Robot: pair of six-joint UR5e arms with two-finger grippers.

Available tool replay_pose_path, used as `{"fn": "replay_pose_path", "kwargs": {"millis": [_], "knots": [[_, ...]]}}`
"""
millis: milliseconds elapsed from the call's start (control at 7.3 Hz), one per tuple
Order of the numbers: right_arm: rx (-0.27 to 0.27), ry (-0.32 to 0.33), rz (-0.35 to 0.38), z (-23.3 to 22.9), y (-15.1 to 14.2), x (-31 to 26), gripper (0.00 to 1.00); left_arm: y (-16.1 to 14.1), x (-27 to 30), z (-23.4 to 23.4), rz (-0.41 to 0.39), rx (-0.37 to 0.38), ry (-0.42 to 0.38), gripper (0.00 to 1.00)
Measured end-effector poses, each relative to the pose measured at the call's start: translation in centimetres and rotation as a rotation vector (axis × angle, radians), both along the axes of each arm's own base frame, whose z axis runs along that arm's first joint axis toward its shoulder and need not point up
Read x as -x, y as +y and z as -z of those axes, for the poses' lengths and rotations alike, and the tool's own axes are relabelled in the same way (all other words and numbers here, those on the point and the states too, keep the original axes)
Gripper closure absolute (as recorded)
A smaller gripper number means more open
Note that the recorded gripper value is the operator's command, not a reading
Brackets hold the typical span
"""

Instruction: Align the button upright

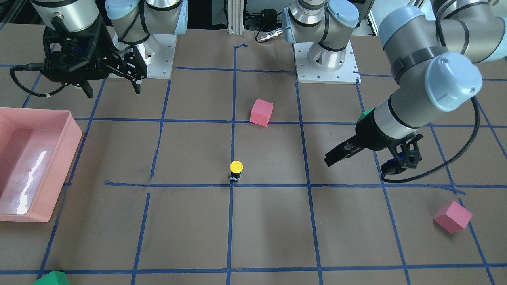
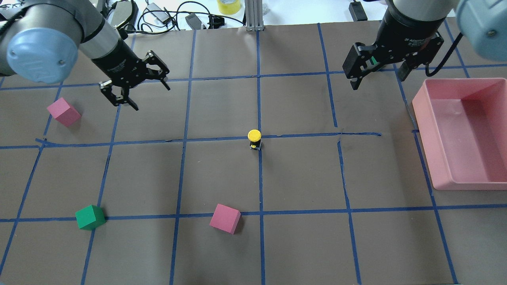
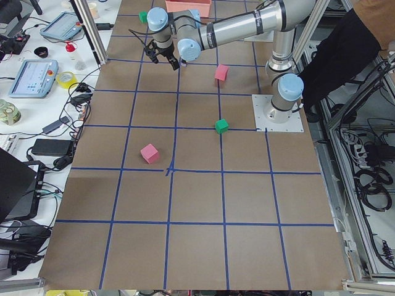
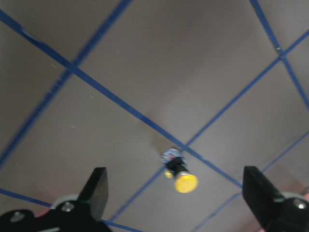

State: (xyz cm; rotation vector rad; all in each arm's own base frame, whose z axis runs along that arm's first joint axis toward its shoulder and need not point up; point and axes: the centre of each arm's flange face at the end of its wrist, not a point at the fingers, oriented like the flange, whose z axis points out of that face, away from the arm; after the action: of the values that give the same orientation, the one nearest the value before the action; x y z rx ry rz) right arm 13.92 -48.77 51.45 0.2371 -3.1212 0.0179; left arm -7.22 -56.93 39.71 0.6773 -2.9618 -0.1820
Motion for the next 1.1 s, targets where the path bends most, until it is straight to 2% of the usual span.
{"fn": "replay_pose_path", "kwargs": {"millis": [137,274,685,959,1096], "knots": [[0.000,0.000,0.000,0.0,0.0,0.0,0.00,1.9,-0.6,-3.2,0.092,-0.022,-0.089,0.00],[-0.001,0.000,0.000,0.0,0.0,0.0,0.00,3.6,-0.4,-5.9,0.130,-0.028,-0.101,0.00],[-0.001,0.000,-0.001,0.0,0.0,0.0,0.00,5.8,-0.2,-9.8,0.140,0.057,-0.122,0.00],[-0.002,0.000,-0.001,0.0,0.0,0.0,0.00,6.2,-0.4,-9.2,0.123,0.069,-0.128,0.00],[-0.001,0.000,-0.001,0.0,0.0,0.0,0.00,6.5,-0.3,-9.1,0.145,0.076,-0.126,0.00]]}}
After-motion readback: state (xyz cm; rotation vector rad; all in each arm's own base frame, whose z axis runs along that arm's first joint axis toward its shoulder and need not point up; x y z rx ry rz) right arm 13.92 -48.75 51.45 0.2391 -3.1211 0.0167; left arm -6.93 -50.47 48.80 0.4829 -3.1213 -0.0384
